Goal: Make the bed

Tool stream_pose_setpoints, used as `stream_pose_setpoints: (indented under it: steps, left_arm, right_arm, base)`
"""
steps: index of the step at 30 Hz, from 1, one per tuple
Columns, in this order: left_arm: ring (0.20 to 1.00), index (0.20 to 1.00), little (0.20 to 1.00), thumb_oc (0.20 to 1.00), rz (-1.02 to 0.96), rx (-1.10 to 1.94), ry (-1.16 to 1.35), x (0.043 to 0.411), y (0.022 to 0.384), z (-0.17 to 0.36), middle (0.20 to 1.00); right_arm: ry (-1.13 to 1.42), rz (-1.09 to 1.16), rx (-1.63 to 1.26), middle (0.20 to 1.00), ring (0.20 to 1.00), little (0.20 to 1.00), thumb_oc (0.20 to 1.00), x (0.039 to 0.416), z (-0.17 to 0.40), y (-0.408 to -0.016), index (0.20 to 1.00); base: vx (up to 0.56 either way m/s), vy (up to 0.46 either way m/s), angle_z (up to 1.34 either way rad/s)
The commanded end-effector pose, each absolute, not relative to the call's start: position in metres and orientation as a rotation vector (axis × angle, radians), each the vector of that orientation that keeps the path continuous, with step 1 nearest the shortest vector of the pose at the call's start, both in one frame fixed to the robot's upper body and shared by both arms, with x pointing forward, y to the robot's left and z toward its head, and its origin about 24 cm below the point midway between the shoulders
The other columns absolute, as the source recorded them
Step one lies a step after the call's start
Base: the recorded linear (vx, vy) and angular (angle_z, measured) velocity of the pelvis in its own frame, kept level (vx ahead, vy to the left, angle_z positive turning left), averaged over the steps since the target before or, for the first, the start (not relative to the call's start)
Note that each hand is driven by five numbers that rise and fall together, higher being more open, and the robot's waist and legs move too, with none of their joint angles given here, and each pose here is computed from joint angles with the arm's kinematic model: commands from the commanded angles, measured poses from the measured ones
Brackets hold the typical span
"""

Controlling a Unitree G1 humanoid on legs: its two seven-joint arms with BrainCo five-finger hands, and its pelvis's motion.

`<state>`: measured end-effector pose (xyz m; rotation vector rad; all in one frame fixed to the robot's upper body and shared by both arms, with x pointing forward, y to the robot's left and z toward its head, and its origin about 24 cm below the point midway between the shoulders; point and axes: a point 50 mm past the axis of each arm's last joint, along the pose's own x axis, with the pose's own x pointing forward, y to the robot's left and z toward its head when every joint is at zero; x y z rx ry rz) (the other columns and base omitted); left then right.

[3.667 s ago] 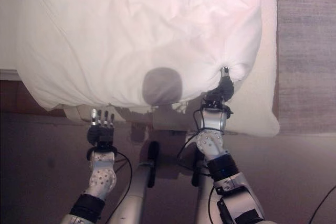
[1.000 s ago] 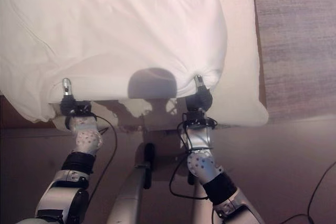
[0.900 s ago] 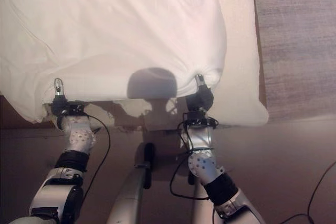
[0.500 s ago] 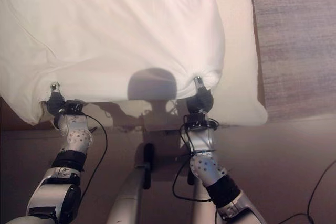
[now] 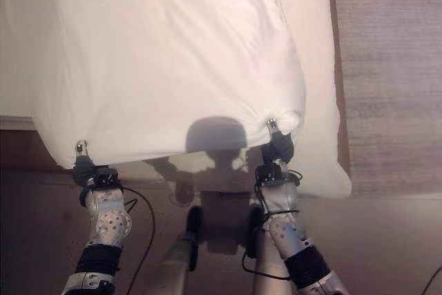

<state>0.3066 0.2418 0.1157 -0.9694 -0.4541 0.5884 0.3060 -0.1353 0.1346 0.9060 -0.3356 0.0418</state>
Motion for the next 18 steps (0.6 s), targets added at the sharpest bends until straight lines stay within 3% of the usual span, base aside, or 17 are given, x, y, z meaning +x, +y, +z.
stream_pose_setpoints:
  steps: [1,5,10,18]
  left_arm:
    - [0.2,0.2,0.2,0.2,0.779,-0.878,-0.672,0.267,0.296,0.12,0.2]
    - [0.2,0.2,0.2,0.2,0.677,-0.882,-0.678,0.274,0.28,0.125,0.2]
    - [0.2,0.2,0.2,0.2,0.616,-0.804,-0.653,0.268,0.272,0.122,0.2]
    - [0.2,0.2,0.2,0.2,0.594,-0.752,-0.633,0.26,0.27,0.125,0.2]
  right_arm:
    - [-0.545,-0.229,0.831,0.2,0.2,0.2,0.2,0.285,0.135,-0.216,0.2]
    - [-0.506,-0.271,0.776,0.2,0.2,0.2,0.2,0.287,0.127,-0.221,0.2]
    - [-0.439,-0.297,0.803,0.2,0.2,0.2,0.2,0.284,0.111,-0.208,0.2]
    - [-0.31,-0.269,0.795,0.2,0.2,0.2,0.2,0.276,0.082,-0.2,0.2]
  base:
    - [-0.09,0.422,0.23]
    - [-0.1,0.433,-0.16]
    - [0.02,0.764,0.31]
    - [-0.03,0.326,-0.61]
